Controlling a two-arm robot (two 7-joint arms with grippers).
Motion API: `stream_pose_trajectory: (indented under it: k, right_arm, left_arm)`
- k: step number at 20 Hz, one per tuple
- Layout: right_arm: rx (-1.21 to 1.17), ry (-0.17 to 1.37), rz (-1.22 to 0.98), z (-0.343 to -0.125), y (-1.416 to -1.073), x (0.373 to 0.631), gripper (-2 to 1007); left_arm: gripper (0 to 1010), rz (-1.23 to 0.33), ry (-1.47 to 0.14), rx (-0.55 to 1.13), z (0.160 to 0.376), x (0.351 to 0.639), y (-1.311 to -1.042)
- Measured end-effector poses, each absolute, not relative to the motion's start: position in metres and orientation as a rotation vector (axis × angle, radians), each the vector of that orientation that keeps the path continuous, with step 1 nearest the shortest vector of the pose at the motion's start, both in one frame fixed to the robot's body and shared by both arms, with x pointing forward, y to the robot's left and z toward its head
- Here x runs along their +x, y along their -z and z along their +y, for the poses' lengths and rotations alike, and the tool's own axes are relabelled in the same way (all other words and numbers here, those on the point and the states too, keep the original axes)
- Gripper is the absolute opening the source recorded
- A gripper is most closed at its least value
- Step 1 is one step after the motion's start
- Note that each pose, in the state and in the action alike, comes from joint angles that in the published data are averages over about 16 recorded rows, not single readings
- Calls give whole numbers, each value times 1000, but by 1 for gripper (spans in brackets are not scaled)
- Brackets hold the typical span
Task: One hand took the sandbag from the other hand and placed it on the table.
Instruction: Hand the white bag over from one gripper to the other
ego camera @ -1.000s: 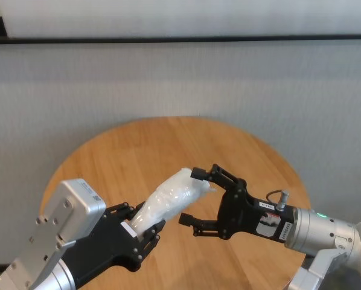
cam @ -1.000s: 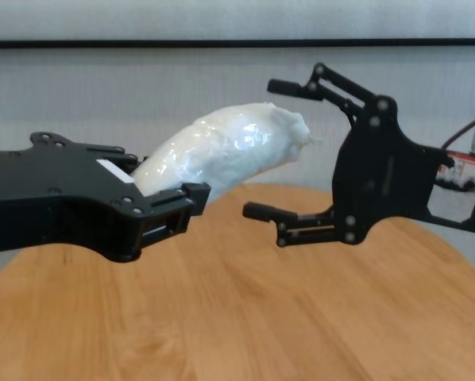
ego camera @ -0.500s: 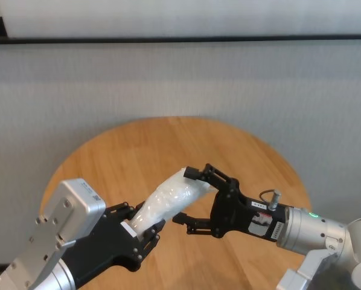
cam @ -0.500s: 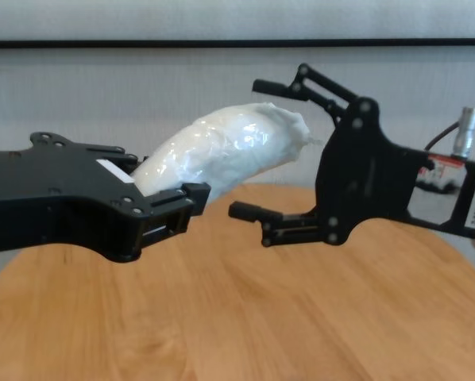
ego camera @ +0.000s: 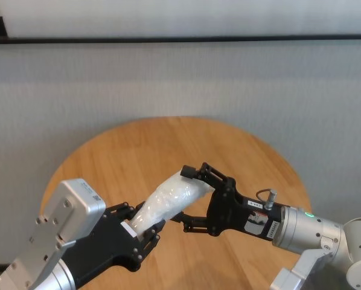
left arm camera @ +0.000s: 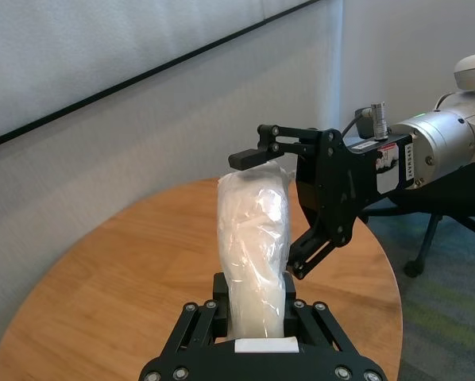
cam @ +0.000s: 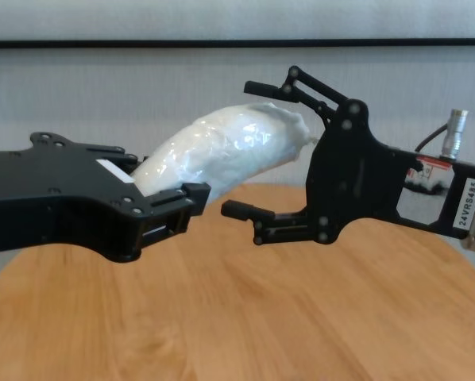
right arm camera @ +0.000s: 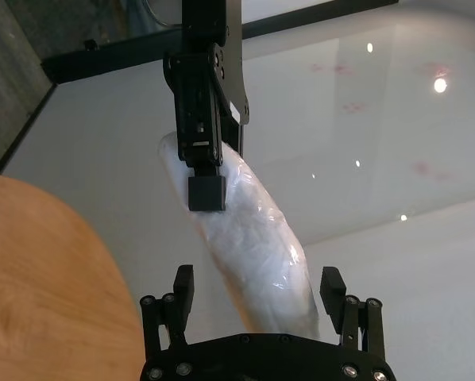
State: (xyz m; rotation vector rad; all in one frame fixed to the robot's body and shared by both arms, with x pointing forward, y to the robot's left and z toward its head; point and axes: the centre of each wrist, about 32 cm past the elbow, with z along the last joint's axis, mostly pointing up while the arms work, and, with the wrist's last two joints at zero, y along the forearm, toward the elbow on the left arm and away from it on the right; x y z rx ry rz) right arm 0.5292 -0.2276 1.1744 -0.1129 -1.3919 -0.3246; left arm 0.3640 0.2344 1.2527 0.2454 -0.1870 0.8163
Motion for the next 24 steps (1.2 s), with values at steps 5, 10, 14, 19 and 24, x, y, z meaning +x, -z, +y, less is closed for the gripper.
stream_pose_trajectory:
  k: [5,10,14,19,24]
  right_arm:
    - [-107,335,-1396,-226,-1174,529,1000]
    - [-102,344,-1400,-225,-1173,529,1000]
    - [-103,346,-1402,-224,-1173,530,1000]
    - [-111,349,-1398,-223,-1172,529,1000]
    - [-120,353,-1392,-222,-1172,528,1000]
  left_arm:
    - [383,-187,-816,245,234,364,-1253]
    - [383,-187,-816,245,234,364,-1253]
    - [383,-187,-816,245,234,364,-1253]
    - [383,-187,-816,245,234,364,-1253]
    - [383,-187,-816,245,234,364,-1253]
